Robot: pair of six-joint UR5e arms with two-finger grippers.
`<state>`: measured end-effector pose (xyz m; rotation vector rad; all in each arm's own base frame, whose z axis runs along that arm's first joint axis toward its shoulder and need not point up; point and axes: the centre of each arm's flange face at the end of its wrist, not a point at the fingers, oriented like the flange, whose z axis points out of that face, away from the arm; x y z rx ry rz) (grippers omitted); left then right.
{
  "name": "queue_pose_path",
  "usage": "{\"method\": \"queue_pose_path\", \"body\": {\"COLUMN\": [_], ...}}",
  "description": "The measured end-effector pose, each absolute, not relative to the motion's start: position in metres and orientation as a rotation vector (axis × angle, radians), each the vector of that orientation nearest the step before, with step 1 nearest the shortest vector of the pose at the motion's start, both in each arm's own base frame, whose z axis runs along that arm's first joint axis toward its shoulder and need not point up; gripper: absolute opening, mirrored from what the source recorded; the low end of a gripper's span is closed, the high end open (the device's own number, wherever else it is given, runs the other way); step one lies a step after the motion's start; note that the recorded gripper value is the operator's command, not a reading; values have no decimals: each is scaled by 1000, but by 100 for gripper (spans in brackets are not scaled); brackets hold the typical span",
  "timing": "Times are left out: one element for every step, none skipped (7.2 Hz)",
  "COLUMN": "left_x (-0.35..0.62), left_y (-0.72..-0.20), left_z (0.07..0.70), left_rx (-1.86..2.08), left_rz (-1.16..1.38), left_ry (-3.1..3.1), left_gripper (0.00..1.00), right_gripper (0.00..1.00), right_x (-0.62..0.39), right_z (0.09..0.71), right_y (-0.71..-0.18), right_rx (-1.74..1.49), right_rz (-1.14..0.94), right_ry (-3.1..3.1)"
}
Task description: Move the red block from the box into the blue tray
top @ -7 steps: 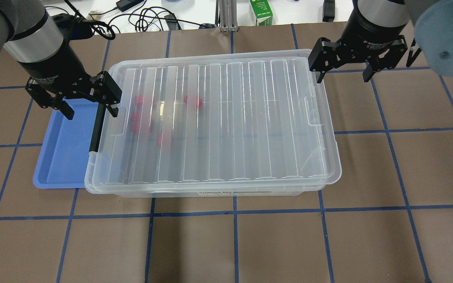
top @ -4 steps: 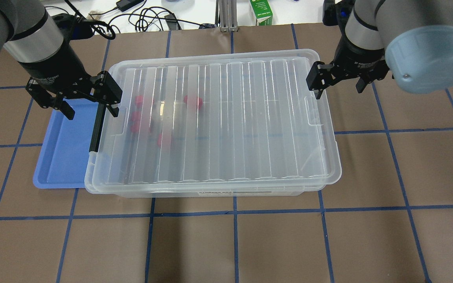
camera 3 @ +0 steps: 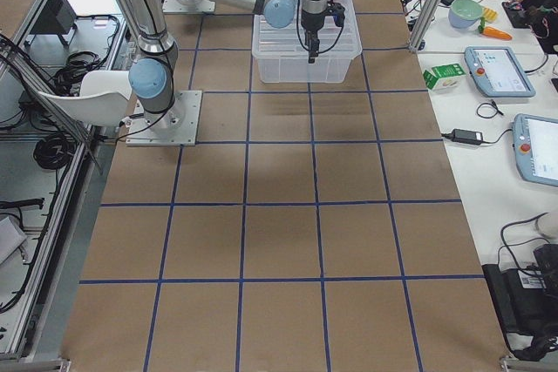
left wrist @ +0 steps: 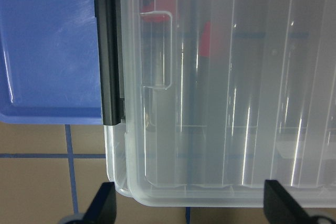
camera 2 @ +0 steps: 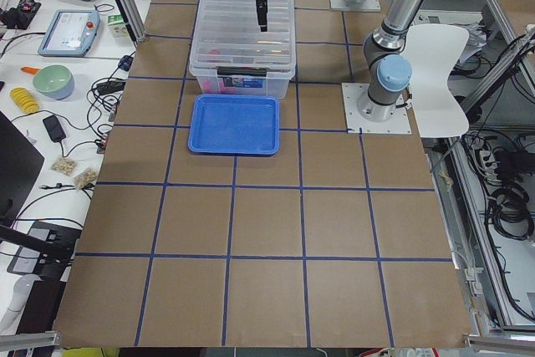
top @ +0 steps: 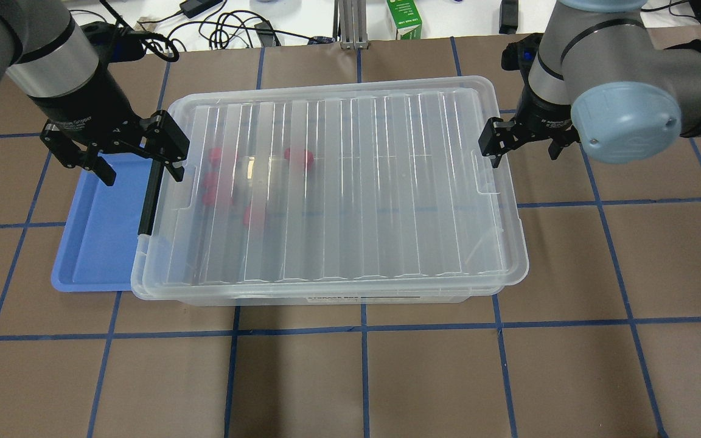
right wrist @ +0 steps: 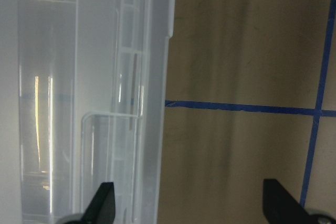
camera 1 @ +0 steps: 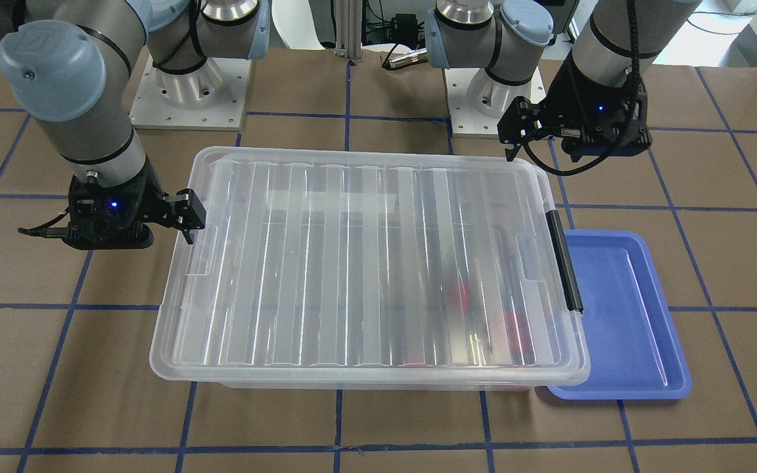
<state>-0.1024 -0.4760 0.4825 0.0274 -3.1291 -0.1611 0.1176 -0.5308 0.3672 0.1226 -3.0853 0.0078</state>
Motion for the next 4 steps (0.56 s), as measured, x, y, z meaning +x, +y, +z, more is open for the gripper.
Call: {"method": "queue_pose_path", "body": {"left_x": [-102,-102,-102,-102], "left_y": [-476,-476,-476,-476], "left_z": [483,483,484,484], "left_rx": [27,27,26,26], "left_rz": [-162,-162,-158,-155], "left_ry": [-3131,-3131,-3129,-3129], "left_gripper": [100,100,100,100], "right_gripper": [100,100,100,100], "right_x": [117,117,117,116], "right_z": [360,355,353,351], "right_y": [-529,-528,-528,-528], "right_rx": [123,126,128,127], "right_rz": [5,19,27,28], "right_ry": [-3086,-3084,-3082,-3081]}}
